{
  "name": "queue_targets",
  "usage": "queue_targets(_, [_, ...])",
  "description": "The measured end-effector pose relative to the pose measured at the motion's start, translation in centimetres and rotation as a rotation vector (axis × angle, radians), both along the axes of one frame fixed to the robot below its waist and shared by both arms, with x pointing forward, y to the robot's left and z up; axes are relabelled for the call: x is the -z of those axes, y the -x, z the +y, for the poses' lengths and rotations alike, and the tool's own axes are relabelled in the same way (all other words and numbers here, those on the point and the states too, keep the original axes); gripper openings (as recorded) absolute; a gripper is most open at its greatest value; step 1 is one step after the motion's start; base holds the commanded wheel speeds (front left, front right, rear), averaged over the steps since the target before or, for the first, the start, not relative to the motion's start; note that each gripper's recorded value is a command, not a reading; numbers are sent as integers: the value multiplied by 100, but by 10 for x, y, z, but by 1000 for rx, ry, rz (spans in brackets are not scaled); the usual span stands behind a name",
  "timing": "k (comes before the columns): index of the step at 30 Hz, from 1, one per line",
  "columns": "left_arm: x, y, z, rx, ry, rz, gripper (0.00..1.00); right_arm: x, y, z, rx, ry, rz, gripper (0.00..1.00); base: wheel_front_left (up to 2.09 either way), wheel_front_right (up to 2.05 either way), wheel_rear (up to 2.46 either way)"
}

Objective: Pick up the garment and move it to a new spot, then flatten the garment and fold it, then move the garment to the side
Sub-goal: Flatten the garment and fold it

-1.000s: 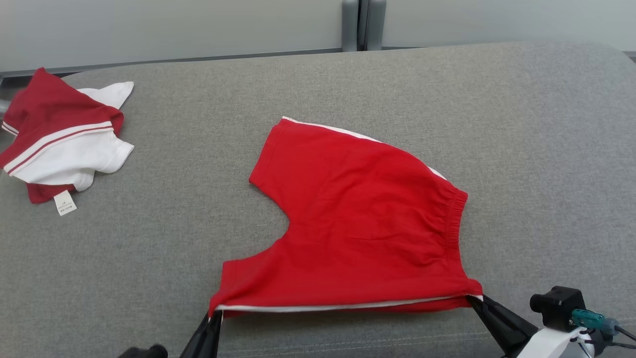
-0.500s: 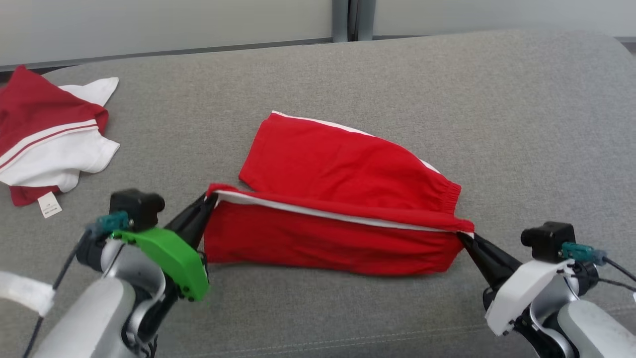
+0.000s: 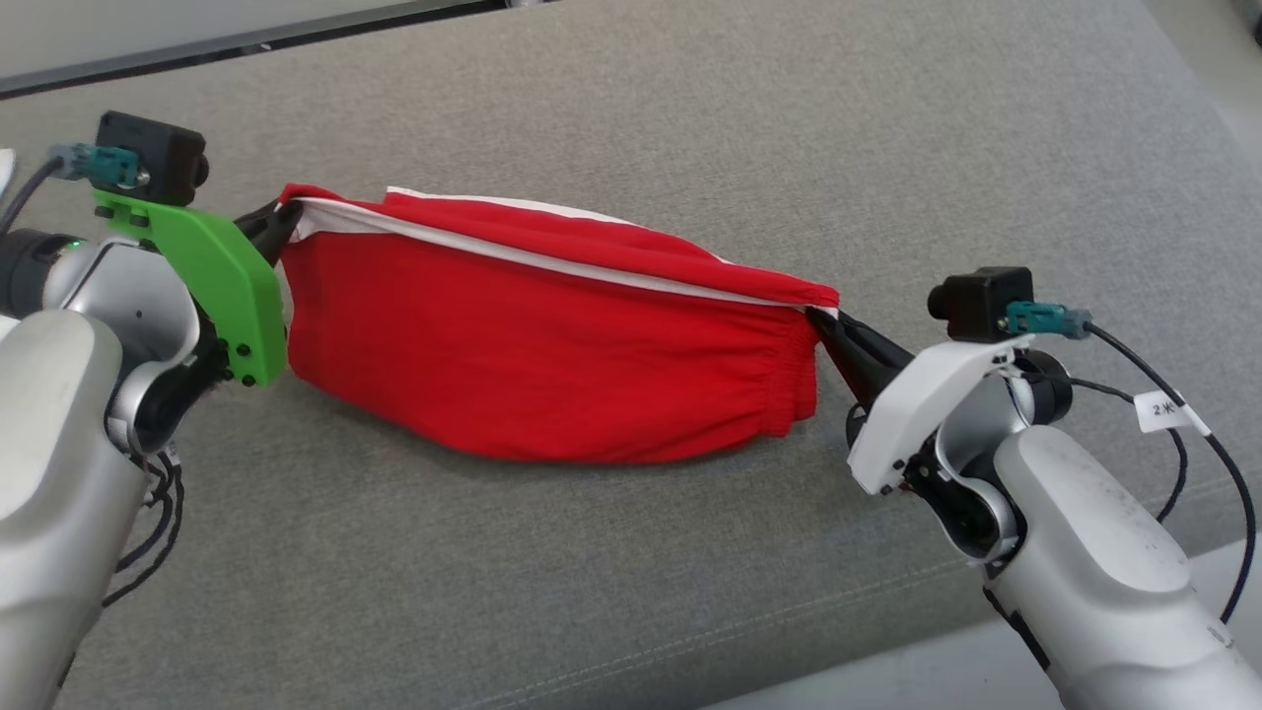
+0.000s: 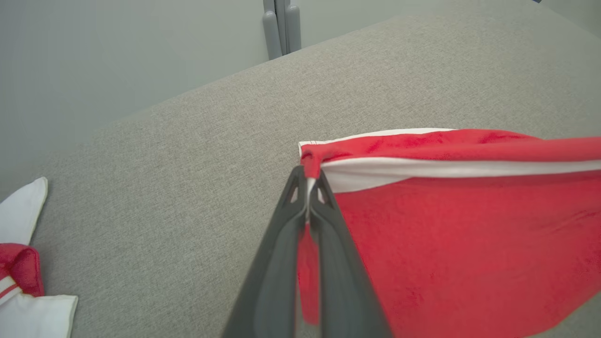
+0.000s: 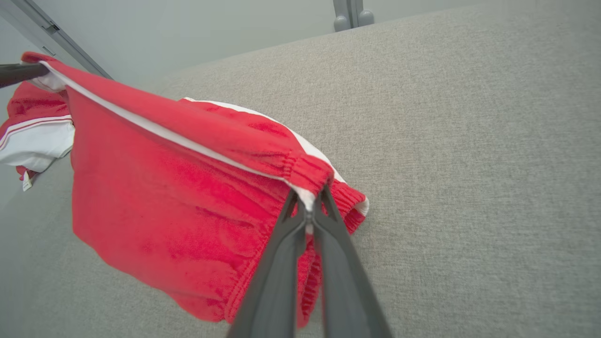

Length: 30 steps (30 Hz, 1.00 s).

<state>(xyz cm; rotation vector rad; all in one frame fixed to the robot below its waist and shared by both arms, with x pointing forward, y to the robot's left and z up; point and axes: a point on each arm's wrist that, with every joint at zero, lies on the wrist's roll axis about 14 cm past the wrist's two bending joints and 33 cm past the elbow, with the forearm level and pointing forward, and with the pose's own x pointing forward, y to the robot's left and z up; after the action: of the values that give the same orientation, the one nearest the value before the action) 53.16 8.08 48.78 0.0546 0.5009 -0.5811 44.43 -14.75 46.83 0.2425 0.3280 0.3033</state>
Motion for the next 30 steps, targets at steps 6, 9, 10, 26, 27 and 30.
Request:
queue_targets(6, [32,-30,-15,28,-44,62,0,28,-7,-9,63,-12,89,0,0,0,0])
queue_targets(9, [48,-41,-24,45,-56,93,0,41,-8,-13,82,-7,124,0,0,0,0])
queue_targets(10, [53,-43,-28,53,-59,101,0,44,-8,-14,87,-6,133,0,0,0,0])
queue_targets(26, [104,-69,-48,64,-74,186,0,81,-24,-23,122,22,215,13,0,0,0])
queue_targets(27, [103,-69,-47,61,-75,184,1,81,-25,-22,121,22,212,25,0,0,0])
queue_targets(30, [98,-69,-42,48,-77,186,29,78,-29,-20,116,21,201,90,0,0,0])
